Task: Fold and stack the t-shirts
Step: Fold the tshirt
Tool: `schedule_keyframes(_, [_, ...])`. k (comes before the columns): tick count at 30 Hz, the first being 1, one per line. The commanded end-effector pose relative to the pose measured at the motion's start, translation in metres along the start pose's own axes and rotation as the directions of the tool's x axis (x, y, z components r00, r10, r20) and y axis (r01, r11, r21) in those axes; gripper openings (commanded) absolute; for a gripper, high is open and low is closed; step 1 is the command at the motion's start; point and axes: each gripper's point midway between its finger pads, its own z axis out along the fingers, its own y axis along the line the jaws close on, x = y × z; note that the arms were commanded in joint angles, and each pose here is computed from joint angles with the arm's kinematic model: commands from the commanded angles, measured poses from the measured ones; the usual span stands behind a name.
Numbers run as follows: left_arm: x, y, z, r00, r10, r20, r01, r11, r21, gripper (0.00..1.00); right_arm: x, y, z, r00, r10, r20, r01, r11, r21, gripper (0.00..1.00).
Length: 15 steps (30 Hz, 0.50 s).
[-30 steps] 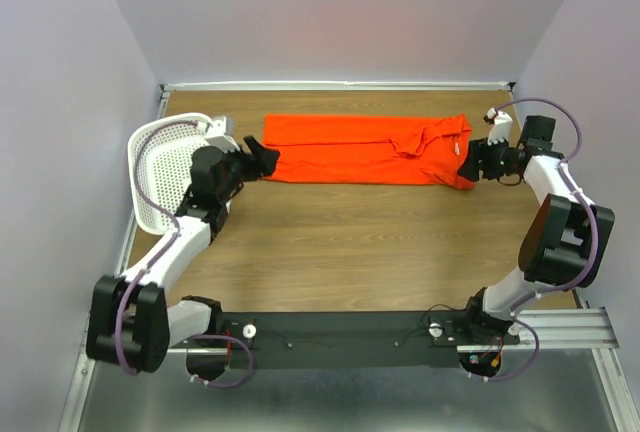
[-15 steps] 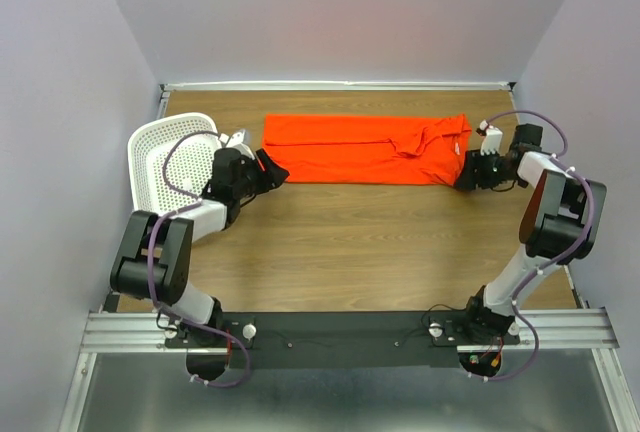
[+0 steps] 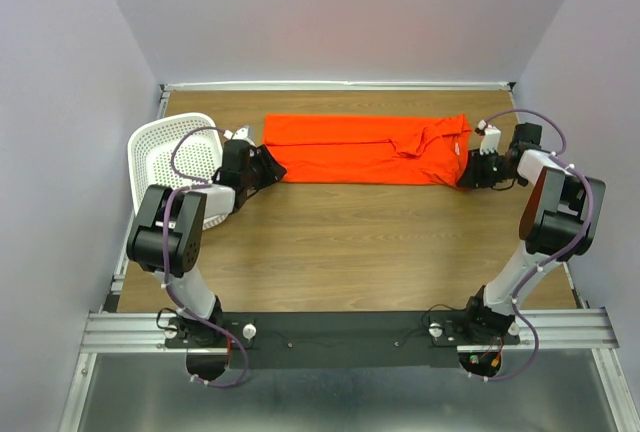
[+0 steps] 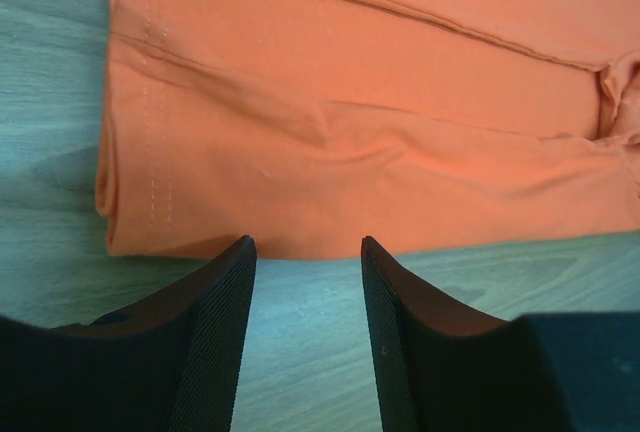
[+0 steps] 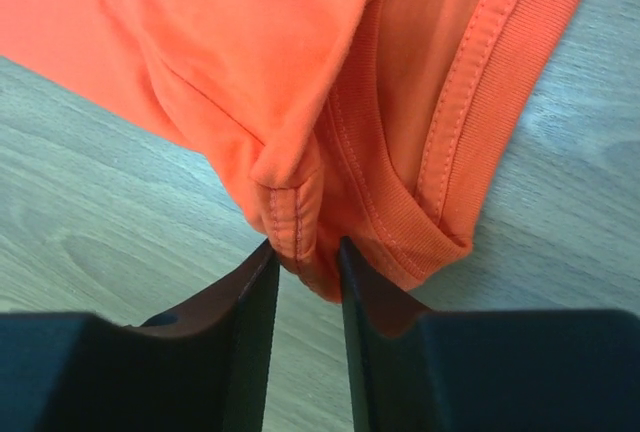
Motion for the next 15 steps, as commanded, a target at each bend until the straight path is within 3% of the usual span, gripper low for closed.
schedule_keyframes(1, [-0.003,0.009,0.006,1.000,0.005,0.008,-0.005,0.999,-0.053,0.53,-0.007,0.000,-0.001,1.000,-0.012,0.013,0.013,1.000,-0.023,0.34])
schedule_keyframes(5, [-0.002,0.010,0.008,1.000,-0.007,-0.002,0.007,0.998,-0.059,0.51,-0.011,-0.002,-0.004,1.000,-0.009,0.025,0.010,1.000,-0.021,0.18])
schedule_keyframes(15, [0.003,0.014,0.018,0.997,-0.034,-0.073,0.026,0.995,-0.100,0.47,-0.021,-0.015,-0.012,0.999,0.004,0.050,-0.005,1.000,0.006,0.06])
